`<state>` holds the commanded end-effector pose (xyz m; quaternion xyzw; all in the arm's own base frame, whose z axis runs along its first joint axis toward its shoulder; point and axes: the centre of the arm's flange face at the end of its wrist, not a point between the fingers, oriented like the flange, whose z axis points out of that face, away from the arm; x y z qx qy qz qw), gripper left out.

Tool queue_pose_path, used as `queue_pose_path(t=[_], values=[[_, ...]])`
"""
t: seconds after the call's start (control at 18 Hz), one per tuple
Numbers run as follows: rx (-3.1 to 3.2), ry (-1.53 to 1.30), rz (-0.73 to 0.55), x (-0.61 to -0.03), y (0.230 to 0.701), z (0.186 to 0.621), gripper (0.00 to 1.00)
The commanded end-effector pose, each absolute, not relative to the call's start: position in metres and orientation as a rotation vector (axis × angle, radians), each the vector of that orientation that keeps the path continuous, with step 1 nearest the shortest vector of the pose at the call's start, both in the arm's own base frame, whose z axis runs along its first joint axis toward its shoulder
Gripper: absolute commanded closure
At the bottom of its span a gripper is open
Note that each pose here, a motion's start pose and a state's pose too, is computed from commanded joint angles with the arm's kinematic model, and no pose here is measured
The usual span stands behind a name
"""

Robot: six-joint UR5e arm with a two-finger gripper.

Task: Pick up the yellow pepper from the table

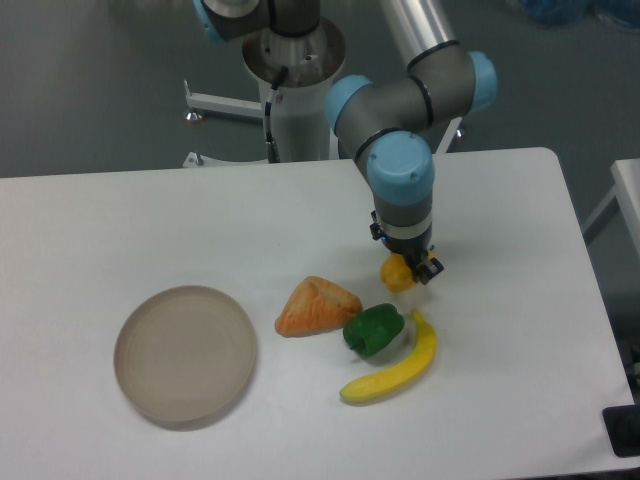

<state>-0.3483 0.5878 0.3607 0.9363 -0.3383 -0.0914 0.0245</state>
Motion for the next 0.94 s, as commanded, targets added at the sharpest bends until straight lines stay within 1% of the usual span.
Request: queue_pose_path(t=[0.11, 0.22, 0.94], values=[[2.951, -1.067, -0.292, -0.351, 0.597, 0.372, 0.56], [2.966, -1.077, -0.298, -0.352, 0.604, 0.374, 0.56], [2.967, -1.083, -0.288, -0.356, 0.612, 0.365, 0.56]])
